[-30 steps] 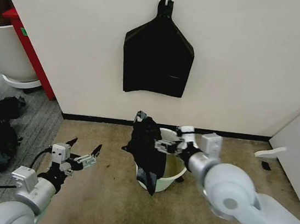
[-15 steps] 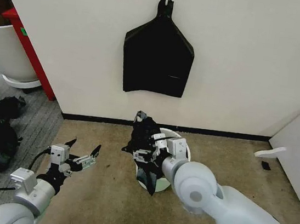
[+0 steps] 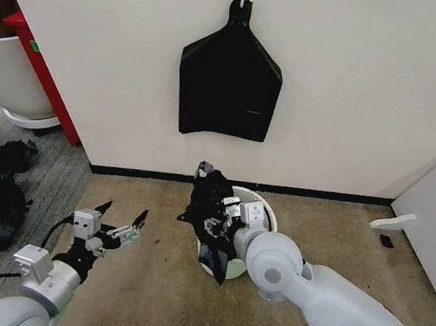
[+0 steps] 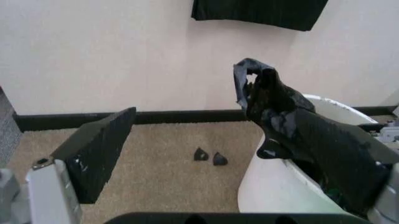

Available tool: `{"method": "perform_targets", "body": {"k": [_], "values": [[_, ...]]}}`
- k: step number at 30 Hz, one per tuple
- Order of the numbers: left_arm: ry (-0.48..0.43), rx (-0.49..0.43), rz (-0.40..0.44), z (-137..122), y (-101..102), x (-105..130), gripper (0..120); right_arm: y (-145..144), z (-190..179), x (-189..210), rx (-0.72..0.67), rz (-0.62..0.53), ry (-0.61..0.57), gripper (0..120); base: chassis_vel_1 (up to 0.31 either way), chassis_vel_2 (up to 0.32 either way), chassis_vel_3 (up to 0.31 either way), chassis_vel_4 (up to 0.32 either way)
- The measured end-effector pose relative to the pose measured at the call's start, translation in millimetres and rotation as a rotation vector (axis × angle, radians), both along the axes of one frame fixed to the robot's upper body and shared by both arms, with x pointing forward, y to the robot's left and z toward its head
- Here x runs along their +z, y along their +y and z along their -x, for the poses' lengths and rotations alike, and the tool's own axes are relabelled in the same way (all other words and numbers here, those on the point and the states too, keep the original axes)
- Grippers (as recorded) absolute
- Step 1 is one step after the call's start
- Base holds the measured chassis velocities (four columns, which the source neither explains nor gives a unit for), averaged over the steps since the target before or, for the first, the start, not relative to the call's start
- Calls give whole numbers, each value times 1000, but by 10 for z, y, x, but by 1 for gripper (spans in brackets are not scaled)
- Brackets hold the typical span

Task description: Place the garbage bag over the trash bin.

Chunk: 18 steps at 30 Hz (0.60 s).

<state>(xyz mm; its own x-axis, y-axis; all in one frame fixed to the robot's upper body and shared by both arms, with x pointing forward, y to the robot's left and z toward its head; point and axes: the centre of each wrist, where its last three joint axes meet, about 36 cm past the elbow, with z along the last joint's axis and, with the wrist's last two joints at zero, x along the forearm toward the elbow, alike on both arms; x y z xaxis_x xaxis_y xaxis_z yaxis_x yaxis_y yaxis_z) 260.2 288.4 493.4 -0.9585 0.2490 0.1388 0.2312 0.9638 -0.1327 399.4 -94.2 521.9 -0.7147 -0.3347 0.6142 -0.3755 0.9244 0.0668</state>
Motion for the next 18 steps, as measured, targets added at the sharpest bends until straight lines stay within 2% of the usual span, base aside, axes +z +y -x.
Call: {"method": "perform_targets", "body": {"k": [3, 11, 18], "values": [[0, -2, 2, -3, -2, -5, 100, 6, -1, -26, -13, 3, -7, 26, 0, 0, 0, 0], [0, -12, 7, -28, -27, -9, 100, 29, 5, -5, -36, -10, -18, 0, 0, 0, 0, 0], [4, -18, 5, -76, -58, 26, 100, 40, -17, 6, -57, -18, -28, 0, 0, 0, 0, 0]]}}
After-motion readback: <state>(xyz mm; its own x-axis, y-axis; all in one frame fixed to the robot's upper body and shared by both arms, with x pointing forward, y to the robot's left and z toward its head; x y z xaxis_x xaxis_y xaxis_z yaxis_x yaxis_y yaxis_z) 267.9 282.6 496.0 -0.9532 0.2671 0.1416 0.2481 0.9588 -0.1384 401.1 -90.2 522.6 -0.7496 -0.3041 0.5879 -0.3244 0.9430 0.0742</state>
